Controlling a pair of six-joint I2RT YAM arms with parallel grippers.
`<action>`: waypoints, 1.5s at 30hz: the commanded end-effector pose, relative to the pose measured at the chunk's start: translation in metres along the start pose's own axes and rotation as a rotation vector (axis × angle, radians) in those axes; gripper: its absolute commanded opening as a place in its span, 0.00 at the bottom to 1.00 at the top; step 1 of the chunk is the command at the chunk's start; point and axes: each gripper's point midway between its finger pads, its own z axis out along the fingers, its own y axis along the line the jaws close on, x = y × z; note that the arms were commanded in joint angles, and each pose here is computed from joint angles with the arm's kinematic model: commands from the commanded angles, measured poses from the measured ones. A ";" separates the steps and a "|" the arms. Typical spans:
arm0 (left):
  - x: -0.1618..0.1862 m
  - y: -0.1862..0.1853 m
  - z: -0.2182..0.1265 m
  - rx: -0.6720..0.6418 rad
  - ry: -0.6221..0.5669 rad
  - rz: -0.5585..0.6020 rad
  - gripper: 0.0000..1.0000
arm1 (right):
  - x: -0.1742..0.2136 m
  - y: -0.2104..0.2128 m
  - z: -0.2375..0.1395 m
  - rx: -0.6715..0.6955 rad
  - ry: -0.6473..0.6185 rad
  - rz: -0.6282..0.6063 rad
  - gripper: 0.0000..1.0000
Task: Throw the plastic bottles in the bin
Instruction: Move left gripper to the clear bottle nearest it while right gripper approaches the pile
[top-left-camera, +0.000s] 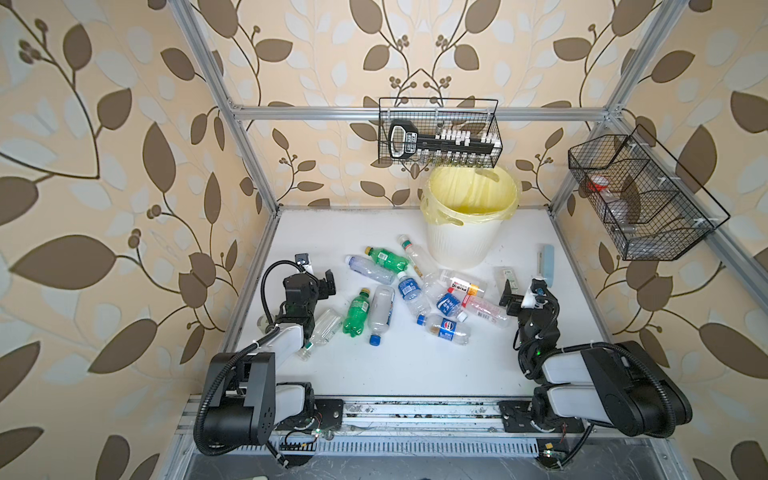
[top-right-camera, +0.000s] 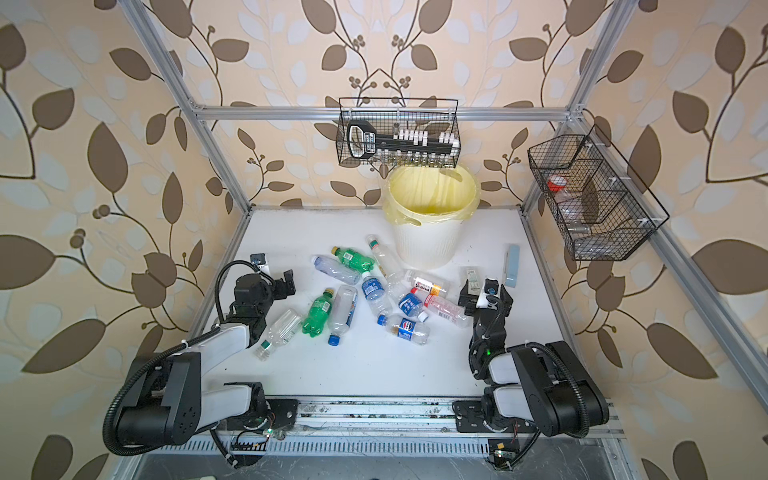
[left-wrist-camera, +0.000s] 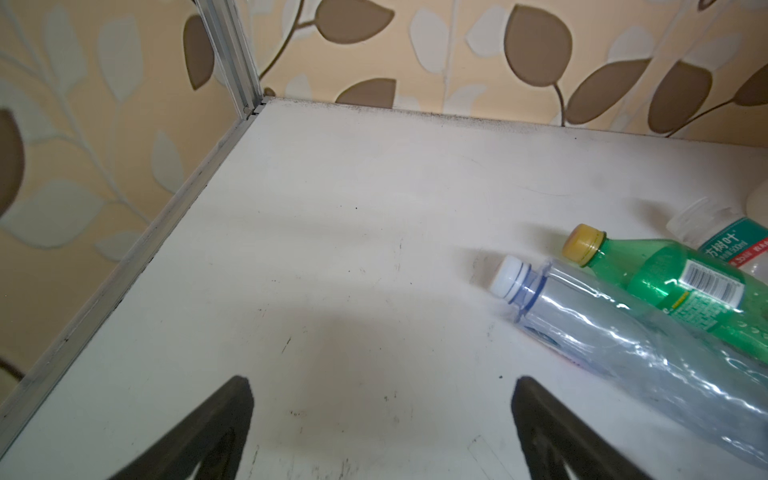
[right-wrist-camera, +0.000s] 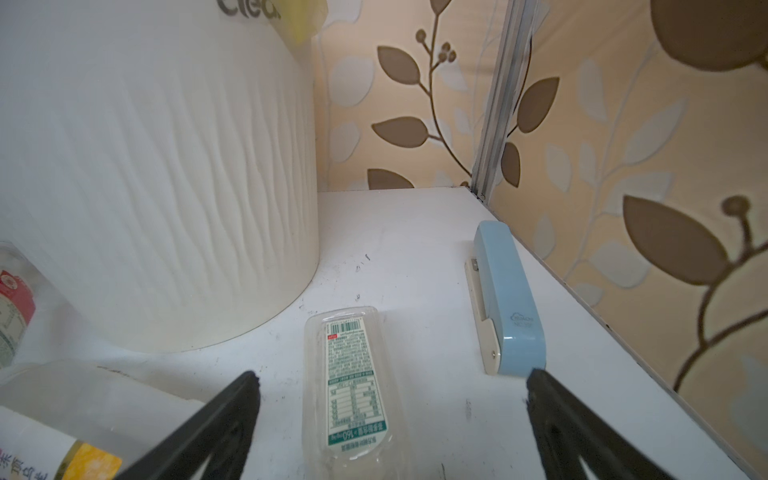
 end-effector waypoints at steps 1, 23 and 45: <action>-0.019 -0.011 0.001 0.043 0.020 0.033 0.99 | -0.013 0.000 -0.006 -0.009 -0.061 -0.005 1.00; -0.075 -0.062 -0.091 0.360 0.271 0.199 0.99 | -0.029 0.039 -0.038 -0.061 0.362 0.049 1.00; 0.061 -0.055 -0.129 0.535 0.753 0.455 0.99 | -0.035 0.082 -0.059 -0.206 0.496 -0.038 1.00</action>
